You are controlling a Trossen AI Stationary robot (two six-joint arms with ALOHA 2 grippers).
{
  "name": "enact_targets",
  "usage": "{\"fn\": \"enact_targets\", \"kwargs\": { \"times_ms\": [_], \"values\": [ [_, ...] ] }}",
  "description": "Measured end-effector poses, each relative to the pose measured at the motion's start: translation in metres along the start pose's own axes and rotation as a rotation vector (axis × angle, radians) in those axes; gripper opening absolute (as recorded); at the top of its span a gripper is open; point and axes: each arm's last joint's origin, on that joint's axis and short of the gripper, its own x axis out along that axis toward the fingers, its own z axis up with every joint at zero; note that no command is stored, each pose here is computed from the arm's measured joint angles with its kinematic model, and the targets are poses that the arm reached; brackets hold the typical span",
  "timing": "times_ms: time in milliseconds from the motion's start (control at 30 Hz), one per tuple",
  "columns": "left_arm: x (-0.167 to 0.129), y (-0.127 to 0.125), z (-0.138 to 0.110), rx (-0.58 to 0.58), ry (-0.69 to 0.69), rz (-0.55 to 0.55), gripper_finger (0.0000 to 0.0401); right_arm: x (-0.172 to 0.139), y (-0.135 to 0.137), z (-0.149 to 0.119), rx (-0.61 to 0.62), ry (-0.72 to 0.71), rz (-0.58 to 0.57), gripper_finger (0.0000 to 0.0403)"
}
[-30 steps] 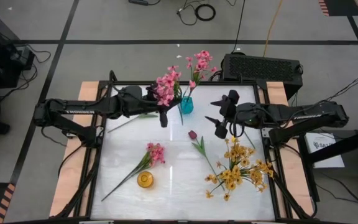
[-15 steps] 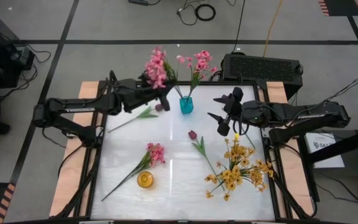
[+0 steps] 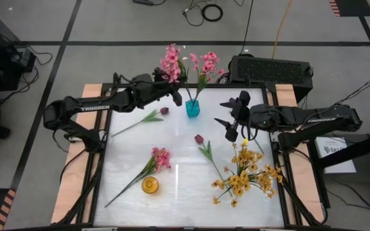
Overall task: Sort flowers into vase by color
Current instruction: Put the top pink flowers into the blue vase
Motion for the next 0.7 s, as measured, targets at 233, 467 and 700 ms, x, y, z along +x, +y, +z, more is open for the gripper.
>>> {"fn": "enact_targets", "kwargs": {
  "times_ms": [233, 467, 700],
  "values": [
    [0.01, 0.007, -0.011, 0.002, 0.033, 0.026, 0.0017, -0.001, 0.001, -0.001, -0.001, 0.013, 0.006, 0.0285],
    [0.014, 0.014, -0.013, 0.003, 0.036, 0.049, 0.0017, -0.001, 0.001, -0.002, -0.001, 0.016, 0.006, 0.0285],
    [0.019, 0.016, -0.019, -0.025, 0.041, 0.056, 0.0017, -0.001, 0.001, -0.002, -0.002, 0.016, 0.006, 0.0285]
  ]
}}
